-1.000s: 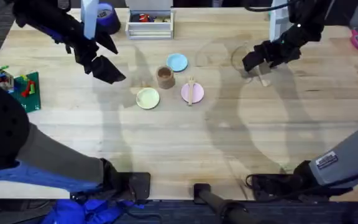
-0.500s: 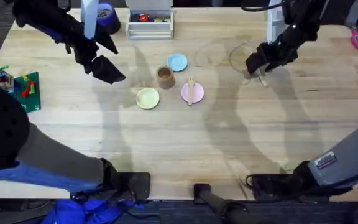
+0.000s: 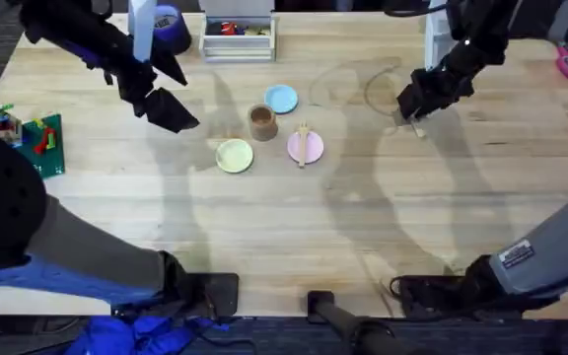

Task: Pick up a utensil and set it on the pink plate, then put the other utensil in the container.

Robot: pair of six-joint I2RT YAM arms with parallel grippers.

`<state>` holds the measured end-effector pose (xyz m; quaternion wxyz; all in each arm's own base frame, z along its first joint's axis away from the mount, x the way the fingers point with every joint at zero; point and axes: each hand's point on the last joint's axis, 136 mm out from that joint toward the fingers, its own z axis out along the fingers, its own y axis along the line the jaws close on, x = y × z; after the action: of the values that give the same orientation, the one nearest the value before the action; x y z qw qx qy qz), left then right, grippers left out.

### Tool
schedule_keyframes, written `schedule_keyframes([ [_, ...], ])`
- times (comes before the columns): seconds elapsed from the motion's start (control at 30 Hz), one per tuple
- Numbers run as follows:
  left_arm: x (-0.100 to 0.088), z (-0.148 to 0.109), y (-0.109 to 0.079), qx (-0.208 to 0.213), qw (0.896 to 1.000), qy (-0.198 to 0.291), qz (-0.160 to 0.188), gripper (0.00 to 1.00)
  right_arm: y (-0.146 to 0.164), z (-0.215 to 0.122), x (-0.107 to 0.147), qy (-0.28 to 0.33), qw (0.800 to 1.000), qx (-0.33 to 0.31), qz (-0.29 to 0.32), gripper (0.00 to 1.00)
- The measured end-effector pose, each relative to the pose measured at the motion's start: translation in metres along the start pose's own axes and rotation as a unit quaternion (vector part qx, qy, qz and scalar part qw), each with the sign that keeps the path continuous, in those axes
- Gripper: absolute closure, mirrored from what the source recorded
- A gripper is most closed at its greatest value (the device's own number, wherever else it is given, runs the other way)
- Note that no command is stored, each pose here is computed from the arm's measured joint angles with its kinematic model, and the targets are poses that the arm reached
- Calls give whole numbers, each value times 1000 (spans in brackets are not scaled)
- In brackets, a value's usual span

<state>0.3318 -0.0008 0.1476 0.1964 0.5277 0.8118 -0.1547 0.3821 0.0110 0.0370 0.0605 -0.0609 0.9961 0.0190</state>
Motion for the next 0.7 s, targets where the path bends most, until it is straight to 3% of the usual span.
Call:
schedule_keyframes([
  [0.27,0,0,0,0,1000,0,0,7,1,0,1,2,1000,-3,9,953],
  [0.7,0,0,0,0,1000,0,0,7,4,-1,4,9,1000,-11,9,963],
])
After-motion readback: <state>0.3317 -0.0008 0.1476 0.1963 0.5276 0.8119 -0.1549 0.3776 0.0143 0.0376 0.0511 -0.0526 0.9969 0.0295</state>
